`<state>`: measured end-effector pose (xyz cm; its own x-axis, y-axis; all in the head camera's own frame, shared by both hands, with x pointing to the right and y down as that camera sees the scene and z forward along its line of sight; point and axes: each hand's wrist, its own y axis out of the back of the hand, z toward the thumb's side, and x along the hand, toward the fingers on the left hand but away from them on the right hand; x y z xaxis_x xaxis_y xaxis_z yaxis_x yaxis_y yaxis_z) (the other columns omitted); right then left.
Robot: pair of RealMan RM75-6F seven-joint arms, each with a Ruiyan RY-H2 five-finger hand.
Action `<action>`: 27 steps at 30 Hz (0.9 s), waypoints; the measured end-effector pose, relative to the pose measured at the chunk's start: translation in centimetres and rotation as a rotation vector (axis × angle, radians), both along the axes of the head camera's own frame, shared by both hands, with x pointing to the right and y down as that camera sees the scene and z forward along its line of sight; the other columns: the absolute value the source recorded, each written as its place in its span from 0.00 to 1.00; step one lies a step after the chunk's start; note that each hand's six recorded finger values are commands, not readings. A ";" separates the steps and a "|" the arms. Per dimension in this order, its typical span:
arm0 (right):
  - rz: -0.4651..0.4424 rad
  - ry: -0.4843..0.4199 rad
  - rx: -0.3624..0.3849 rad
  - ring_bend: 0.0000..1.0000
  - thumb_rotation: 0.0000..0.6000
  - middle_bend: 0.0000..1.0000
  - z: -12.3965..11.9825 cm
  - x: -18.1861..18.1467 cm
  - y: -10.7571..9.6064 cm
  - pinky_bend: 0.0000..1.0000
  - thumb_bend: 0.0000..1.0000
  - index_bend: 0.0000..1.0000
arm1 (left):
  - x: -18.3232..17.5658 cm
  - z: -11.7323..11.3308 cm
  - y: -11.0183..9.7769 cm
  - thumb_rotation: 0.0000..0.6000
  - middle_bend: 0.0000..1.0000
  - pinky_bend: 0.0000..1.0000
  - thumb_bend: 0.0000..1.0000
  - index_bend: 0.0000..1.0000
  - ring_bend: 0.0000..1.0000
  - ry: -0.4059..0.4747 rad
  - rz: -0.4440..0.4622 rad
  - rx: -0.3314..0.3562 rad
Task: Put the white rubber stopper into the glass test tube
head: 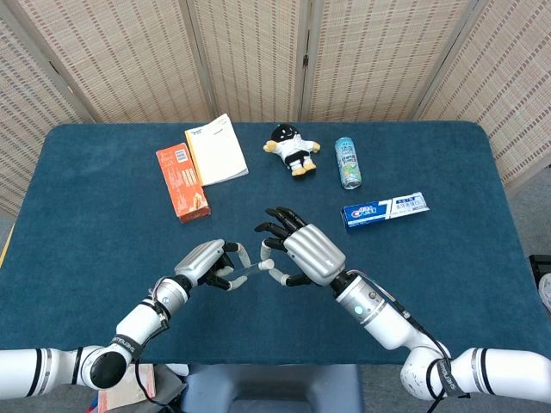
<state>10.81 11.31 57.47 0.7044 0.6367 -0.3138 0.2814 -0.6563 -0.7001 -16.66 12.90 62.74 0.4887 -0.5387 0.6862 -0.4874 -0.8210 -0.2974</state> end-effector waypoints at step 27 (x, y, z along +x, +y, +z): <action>-0.022 0.028 -0.013 0.00 1.00 0.21 1.4 -0.7 0.5 0.00 0.42 0.62 | -0.5 0.1 -0.1 1.00 1.00 1.00 0.37 0.58 1.00 -0.009 0.000 -0.002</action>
<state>10.07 11.81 58.89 0.7092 0.6169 -0.3414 0.2473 -0.6711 -0.6989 -17.14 12.84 62.85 0.4822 -0.5374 0.6918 -0.4848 -0.8215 -0.3002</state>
